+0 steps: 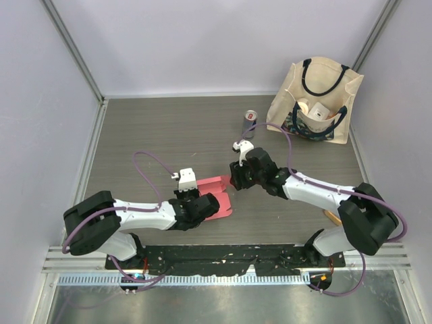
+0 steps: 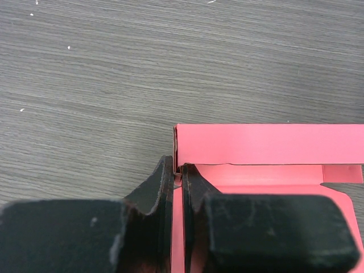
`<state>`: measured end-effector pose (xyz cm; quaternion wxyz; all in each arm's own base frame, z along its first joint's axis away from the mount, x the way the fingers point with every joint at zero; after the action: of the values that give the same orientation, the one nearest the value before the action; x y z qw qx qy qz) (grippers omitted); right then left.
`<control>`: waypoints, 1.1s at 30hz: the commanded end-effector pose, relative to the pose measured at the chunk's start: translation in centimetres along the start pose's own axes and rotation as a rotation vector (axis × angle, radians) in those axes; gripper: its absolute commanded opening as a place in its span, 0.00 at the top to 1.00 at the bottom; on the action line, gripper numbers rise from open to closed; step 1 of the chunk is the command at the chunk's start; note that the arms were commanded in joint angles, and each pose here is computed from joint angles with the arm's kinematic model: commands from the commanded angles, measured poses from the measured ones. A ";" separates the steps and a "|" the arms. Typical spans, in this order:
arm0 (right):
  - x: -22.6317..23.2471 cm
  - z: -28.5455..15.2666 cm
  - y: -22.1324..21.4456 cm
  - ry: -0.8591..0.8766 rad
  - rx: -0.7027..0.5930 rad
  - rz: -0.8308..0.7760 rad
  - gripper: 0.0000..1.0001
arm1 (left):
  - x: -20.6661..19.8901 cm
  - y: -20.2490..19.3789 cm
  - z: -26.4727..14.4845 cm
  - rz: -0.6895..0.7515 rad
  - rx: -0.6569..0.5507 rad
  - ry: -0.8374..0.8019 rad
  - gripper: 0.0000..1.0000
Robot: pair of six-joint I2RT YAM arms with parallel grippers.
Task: Fold the paper box
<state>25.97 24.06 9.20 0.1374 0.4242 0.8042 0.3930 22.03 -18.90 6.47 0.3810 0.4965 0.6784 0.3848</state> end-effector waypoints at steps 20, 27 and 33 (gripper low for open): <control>6.8 0.4 3.9 0.032 -0.135 0.310 0.98 | -0.5 1.0 -0.2 -0.030 -0.048 -0.007 1.00; 6.2 -0.6 3.7 0.010 -0.147 0.290 0.80 | -0.4 1.0 -0.3 -0.034 -0.046 -0.010 1.00; 5.6 -3.2 3.2 0.060 -0.199 0.195 0.58 | -0.4 1.0 -0.4 -0.036 -0.047 -0.013 1.00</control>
<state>22.91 28.54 11.35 0.1052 0.5047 0.7316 0.4460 21.86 -18.91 6.46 0.3807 0.5005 0.6739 0.3878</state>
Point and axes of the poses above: each gripper's point midway between its finger pads, its own z axis out along the fingers, its own x axis along the line the jaws close on, y = z × x, the point moved 2 cm from there along -z, back along the fingers, and after that the axes turned 5 degrees about -z, right-handed, at the moved point
